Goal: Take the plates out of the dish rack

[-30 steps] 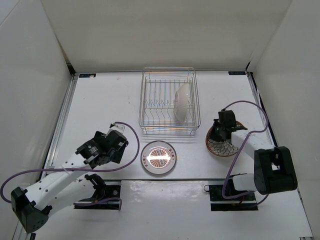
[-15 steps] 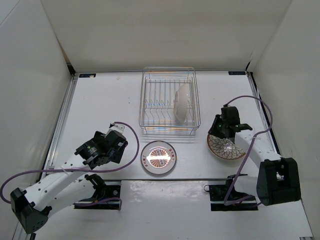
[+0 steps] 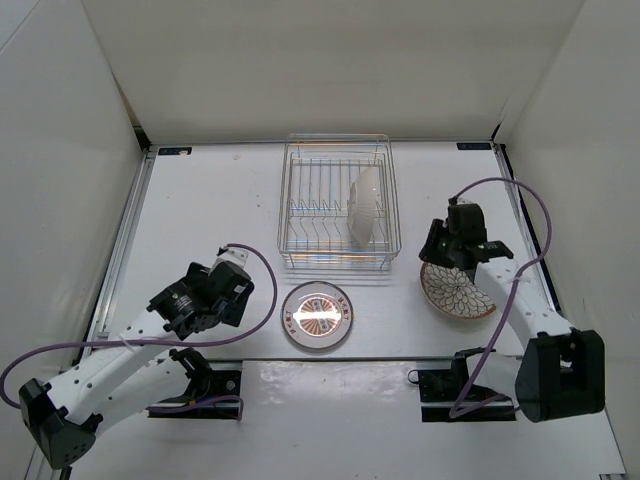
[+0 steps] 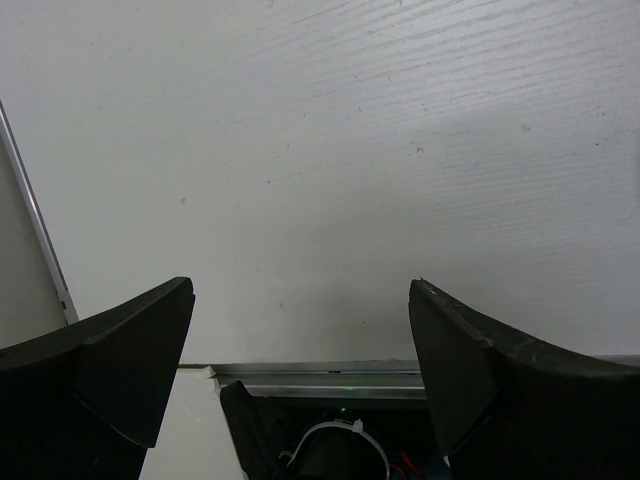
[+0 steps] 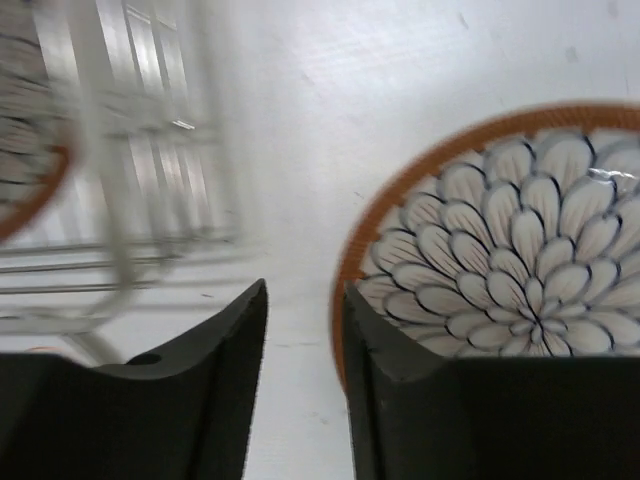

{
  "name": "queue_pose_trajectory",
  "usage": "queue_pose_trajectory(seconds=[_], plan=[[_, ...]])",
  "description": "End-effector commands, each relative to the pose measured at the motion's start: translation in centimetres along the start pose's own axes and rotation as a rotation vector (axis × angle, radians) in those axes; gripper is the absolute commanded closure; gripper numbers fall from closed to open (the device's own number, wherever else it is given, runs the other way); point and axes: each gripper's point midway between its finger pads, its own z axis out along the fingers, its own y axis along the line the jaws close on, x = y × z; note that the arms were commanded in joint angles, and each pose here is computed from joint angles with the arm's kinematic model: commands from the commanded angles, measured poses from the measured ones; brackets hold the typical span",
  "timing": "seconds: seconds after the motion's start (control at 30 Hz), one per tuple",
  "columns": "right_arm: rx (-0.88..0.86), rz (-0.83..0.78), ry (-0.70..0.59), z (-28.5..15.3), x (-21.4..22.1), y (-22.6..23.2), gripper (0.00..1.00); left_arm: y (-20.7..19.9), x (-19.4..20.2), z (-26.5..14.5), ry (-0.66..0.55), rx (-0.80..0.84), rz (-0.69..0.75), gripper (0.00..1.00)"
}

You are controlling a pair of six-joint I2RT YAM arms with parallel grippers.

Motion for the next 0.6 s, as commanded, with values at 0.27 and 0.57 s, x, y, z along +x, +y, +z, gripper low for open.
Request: queue_pose_trajectory(seconds=[0.27, 0.57], plan=[[-0.671, -0.172, -0.293, -8.2, -11.6, 14.5, 0.33, 0.2, -0.7, -0.5, -0.034, 0.011, -0.028, 0.01], [-0.804, -0.239, -0.286, -6.5, -12.2, 18.4, 0.31, 0.1, -0.7, -0.6, -0.039, 0.018, -0.029, 0.01]])
